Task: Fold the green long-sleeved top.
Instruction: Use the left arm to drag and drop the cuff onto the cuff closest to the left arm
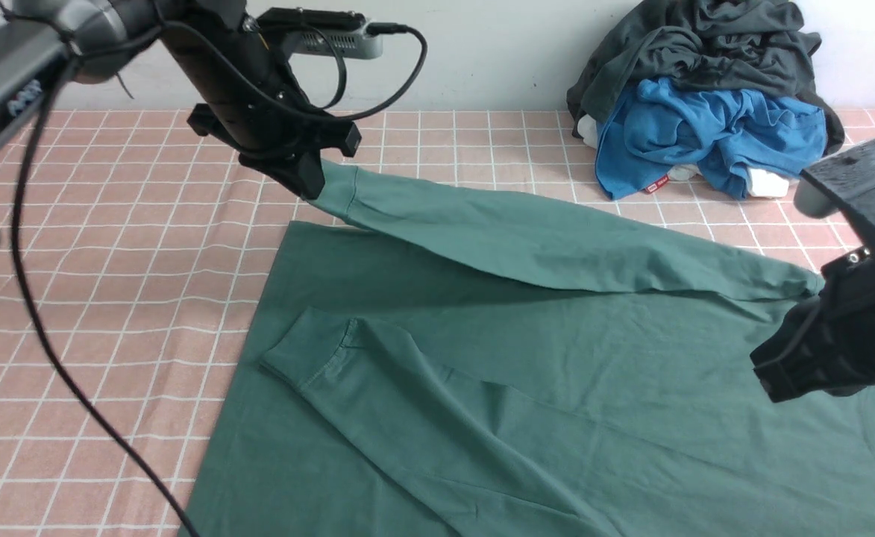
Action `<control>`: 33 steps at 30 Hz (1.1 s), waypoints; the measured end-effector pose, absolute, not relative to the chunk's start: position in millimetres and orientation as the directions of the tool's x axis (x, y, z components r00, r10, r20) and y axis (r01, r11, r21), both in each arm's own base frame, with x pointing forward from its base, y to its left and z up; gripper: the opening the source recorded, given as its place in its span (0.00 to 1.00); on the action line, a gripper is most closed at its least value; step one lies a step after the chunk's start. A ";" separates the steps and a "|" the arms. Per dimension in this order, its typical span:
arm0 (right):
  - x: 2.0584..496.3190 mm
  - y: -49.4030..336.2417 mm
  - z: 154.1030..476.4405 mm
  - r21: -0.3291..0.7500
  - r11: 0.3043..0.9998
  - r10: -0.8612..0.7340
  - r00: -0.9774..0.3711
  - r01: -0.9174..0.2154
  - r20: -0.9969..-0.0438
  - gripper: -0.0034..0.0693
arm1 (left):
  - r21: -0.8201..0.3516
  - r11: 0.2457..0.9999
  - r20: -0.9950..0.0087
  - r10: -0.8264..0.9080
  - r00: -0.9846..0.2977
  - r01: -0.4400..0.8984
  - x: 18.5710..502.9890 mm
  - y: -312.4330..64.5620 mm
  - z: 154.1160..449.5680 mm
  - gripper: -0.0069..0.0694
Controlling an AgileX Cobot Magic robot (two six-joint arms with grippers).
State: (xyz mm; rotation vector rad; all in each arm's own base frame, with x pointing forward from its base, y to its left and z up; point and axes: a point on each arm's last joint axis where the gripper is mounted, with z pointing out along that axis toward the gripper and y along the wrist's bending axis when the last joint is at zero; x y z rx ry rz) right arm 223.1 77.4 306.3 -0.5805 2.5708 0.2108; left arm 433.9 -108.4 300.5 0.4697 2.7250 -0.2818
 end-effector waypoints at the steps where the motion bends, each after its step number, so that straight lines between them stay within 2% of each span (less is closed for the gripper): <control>1: 221.9 77.3 307.3 0.043 0.897 -0.362 -0.788 -0.439 -0.497 0.03 | -0.132 0.925 -0.385 0.285 -0.878 0.357 427.7 -107.1 306.6 0.12; 4: 212.2 75.3 315.7 0.050 0.895 -0.360 -0.783 -0.443 -0.507 0.03 | -0.139 0.927 -0.345 0.285 -0.894 0.349 394.3 -100.1 312.1 0.12; 5: 207.2 73.9 321.1 0.048 0.894 -0.356 -0.773 -0.445 -0.525 0.03 | -0.147 0.931 -0.318 0.275 -0.908 0.334 372.3 -95.4 305.9 0.12; 7: 203.0 72.9 325.5 0.047 0.894 -0.353 -0.764 -0.446 -0.540 0.03 | -0.151 0.936 -0.333 0.256 -0.907 0.319 356.1 -92.0 305.4 0.12; 12: 194.7 72.9 333.6 0.067 0.889 -0.338 -0.747 -0.453 -0.572 0.03 | -0.186 0.946 -0.336 0.192 -0.922 0.265 307.5 -83.2 279.7 0.12; 21: 194.0 74.9 334.4 0.089 0.883 -0.330 -0.746 -0.460 -0.578 0.03 | -0.191 0.958 -0.275 0.156 -0.949 0.213 272.6 -74.8 227.3 0.12; 24: 193.0 75.1 333.9 0.096 0.882 -0.331 -0.752 -0.461 -0.570 0.03 | -0.188 0.960 -0.259 0.156 -0.953 0.208 268.0 -73.5 218.8 0.13; 29: 187.3 76.9 331.5 0.134 0.872 -0.341 -0.782 -0.470 -0.522 0.03 | -0.168 0.964 -0.224 0.166 -0.960 0.206 258.2 -69.7 203.4 0.19; 33: 177.6 86.5 329.2 0.155 0.839 -0.401 -0.786 -0.521 -0.471 0.03 | -0.143 0.965 -0.199 0.191 -0.961 0.221 253.2 -66.8 197.0 0.34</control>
